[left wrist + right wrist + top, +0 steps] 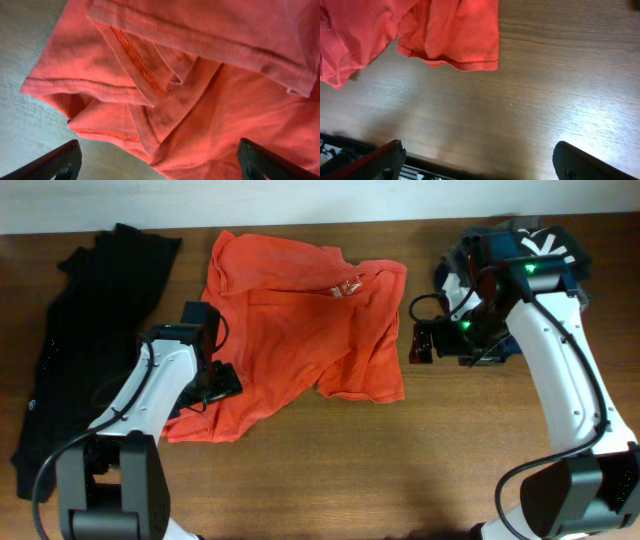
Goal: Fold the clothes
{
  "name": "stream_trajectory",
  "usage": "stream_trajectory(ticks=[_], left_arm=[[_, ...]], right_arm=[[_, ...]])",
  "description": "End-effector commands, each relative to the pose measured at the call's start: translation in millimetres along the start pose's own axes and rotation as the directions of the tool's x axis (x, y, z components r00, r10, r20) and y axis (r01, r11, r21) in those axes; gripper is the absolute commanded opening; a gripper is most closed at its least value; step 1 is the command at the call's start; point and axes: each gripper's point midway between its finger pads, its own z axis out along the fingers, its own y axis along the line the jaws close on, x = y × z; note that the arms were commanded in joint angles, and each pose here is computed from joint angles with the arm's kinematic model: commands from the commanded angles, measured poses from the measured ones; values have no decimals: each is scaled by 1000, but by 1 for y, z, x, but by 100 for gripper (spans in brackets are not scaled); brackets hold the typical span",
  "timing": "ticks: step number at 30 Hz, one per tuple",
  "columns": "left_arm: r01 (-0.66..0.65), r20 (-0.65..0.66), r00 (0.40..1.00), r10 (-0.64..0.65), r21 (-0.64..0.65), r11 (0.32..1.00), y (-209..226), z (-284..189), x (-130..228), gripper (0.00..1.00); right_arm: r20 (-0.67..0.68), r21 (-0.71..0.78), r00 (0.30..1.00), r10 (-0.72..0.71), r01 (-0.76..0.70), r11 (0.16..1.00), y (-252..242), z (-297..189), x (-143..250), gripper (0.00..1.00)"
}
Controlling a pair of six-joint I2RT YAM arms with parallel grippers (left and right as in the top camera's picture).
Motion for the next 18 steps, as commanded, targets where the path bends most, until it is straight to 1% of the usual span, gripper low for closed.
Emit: stream_trajectory(ticks=[1, 5, 9, 14, 17, 18], left_arm=[[-27, 37, 999, 26, 35, 999, -3, -6, -6, 99], [-84, 111, 991, 76, 65, 994, -15, -7, -22, 99], [-143, 172, 977, 127, 81, 986, -22, -10, -35, 99], [-262, 241, 942, 236, 83, 962, -31, -13, -49, 98], [-284, 283, 926, 250, 85, 955, -36, -16, -58, 98], [-293, 292, 921, 257, 84, 952, -37, -16, -60, 96]], right_arm=[[-3, -34, 1000, 8, -8, 999, 6, 5, 4, 99], [-2, -33, 1000, 6, -6, 999, 5, 10, 3, 98], [16, -25, 1000, -2, 2, 1000, 3, 10, -1, 95], [50, -26, 999, -12, 13, 1000, 4, 9, -10, 95], [72, -26, 997, -25, 27, 999, 4, 9, -15, 95], [83, -26, 996, -28, 30, 999, 4, 9, -18, 95]])
